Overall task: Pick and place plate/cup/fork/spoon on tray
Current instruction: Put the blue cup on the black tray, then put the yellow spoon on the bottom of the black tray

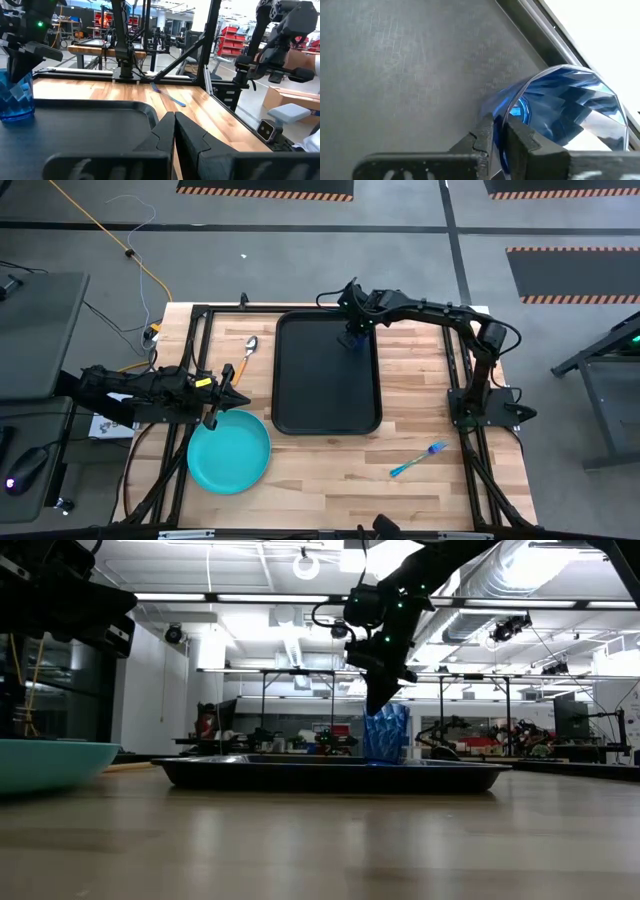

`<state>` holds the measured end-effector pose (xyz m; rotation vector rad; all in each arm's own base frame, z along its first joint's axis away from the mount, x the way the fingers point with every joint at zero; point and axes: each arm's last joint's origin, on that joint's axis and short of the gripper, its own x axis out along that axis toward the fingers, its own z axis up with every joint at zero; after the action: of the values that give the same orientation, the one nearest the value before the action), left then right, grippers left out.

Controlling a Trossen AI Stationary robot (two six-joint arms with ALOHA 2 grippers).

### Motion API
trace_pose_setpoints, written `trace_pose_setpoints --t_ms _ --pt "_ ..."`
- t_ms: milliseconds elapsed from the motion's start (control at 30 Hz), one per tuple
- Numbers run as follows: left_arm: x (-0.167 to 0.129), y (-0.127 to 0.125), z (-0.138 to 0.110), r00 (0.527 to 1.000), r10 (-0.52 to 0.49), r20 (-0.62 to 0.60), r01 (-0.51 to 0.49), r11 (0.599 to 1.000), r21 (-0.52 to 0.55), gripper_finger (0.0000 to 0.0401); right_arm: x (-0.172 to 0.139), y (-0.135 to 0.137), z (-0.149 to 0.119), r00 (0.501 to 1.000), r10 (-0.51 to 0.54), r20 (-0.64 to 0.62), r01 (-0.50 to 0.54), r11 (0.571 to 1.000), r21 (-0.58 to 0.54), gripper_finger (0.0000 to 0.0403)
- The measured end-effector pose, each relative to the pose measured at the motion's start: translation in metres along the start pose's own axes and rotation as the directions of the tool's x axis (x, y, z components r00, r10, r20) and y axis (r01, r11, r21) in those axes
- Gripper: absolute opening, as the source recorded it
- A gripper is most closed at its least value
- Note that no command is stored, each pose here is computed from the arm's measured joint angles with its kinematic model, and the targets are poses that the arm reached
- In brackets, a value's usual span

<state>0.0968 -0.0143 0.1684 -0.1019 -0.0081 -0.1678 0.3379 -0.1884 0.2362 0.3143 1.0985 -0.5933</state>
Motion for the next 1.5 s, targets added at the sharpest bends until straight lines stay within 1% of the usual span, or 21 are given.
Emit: trace_pose_setpoints --t_ms 167,267,333,600,733,1033,1167,1267,1367,1433,1500 --pt "0.000 0.000 0.000 1.000 0.000 0.000 0.000 1.000 0.000 0.0003 0.000 0.000 0.000 1.000 0.000 0.000 0.000 1.000 0.005 0.0028" --pt "0.000 0.000 0.000 1.000 0.000 0.000 0.000 1.000 0.000 0.0003 0.000 0.000 0.000 1.000 0.000 -0.001 0.000 1.000 0.004 0.0041" --pt "0.000 0.000 0.000 1.000 0.000 0.000 0.000 1.000 0.000 0.0003 0.000 0.000 0.000 1.000 0.000 -0.001 0.000 1.000 -0.003 0.0061" --pt "0.000 0.000 0.000 1.000 0.000 0.000 0.000 1.000 0.000 0.0003 0.000 0.004 -0.001 1.000 0.003 -0.009 -0.004 0.999 -0.054 0.0166" --pt "0.000 0.000 0.000 1.000 0.000 0.000 0.000 1.000 0.000 0.0003 -0.005 0.004 0.000 1.000 0.002 -0.027 -0.004 0.998 -0.069 0.0194" --pt "0.000 0.000 0.000 1.000 0.000 0.000 0.000 1.000 0.000 0.0003 -0.039 0.002 0.014 0.998 -0.003 -0.066 -0.006 0.992 -0.125 0.0200" --pt "0.000 0.000 0.000 1.000 0.000 0.000 0.000 1.000 0.000 0.0003 -0.050 0.001 0.013 0.993 0.015 -0.113 -0.031 0.990 -0.139 0.0200" --pt "0.000 0.000 0.000 1.000 0.000 0.000 0.000 1.000 0.000 0.0003 -0.057 0.000 0.005 0.985 0.016 -0.173 -0.044 0.987 -0.157 0.0200" --pt "0.000 0.000 0.000 1.000 0.000 0.000 0.000 1.000 0.000 0.0003 -0.070 -0.003 -0.010 0.977 0.012 -0.211 -0.049 0.984 -0.169 0.0200" --pt "0.000 0.000 0.000 1.000 0.000 0.000 0.000 1.000 0.000 0.0003 -0.083 -0.006 -0.023 0.979 0.013 -0.203 -0.048 0.985 -0.166 0.0200" --pt "0.000 0.000 0.000 1.000 0.000 0.000 0.000 1.000 0.000 0.0003 -0.099 -0.009 -0.038 0.989 0.021 -0.148 -0.042 0.989 -0.140 0.0200"
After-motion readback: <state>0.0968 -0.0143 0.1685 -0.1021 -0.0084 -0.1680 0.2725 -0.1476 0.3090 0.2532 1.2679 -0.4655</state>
